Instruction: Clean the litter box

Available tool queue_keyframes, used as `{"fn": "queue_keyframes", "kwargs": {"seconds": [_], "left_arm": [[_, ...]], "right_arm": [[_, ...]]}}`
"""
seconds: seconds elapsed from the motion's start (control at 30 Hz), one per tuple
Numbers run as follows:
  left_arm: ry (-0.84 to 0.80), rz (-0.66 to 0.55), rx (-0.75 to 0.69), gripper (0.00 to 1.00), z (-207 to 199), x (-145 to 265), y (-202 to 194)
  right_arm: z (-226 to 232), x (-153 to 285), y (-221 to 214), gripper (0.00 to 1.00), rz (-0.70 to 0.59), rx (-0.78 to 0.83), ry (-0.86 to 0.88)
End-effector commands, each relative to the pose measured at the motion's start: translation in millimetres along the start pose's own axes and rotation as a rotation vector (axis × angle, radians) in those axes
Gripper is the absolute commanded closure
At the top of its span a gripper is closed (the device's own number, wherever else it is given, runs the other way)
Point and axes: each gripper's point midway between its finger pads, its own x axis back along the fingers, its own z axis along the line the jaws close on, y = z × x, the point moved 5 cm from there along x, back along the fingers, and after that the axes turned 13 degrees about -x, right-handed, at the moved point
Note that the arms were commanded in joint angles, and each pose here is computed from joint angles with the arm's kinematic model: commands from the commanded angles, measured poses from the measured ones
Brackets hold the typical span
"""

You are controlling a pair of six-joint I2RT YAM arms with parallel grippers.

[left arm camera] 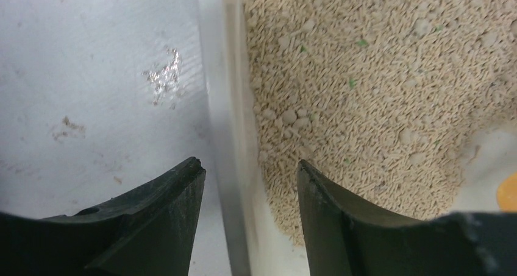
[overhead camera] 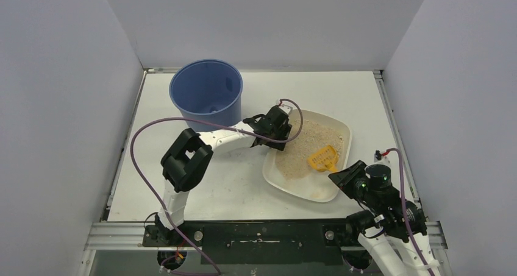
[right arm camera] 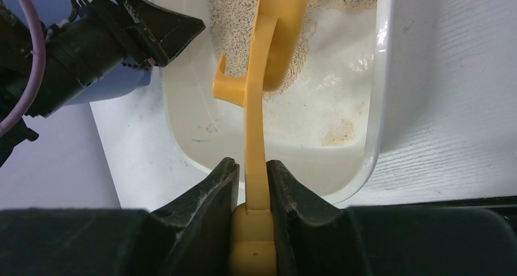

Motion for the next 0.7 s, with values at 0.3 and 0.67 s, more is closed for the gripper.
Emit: {"fn": "queue_keyframes", "kwargs": {"seconds": [0.3,0.67], "left_arm": [[0.015,-0.12,-0.054,1.0,4.1,-7.4,62.7],[0.178,-0.172,0.349,1.0,25.6,12.1,26.5]], "right_arm": [[3.5,8.2,6.1,1.0,-0.057,-0.022,0.017],[1.4,-0.9,5.0,1.0,-0.053,-0.067,-0.022]]}}
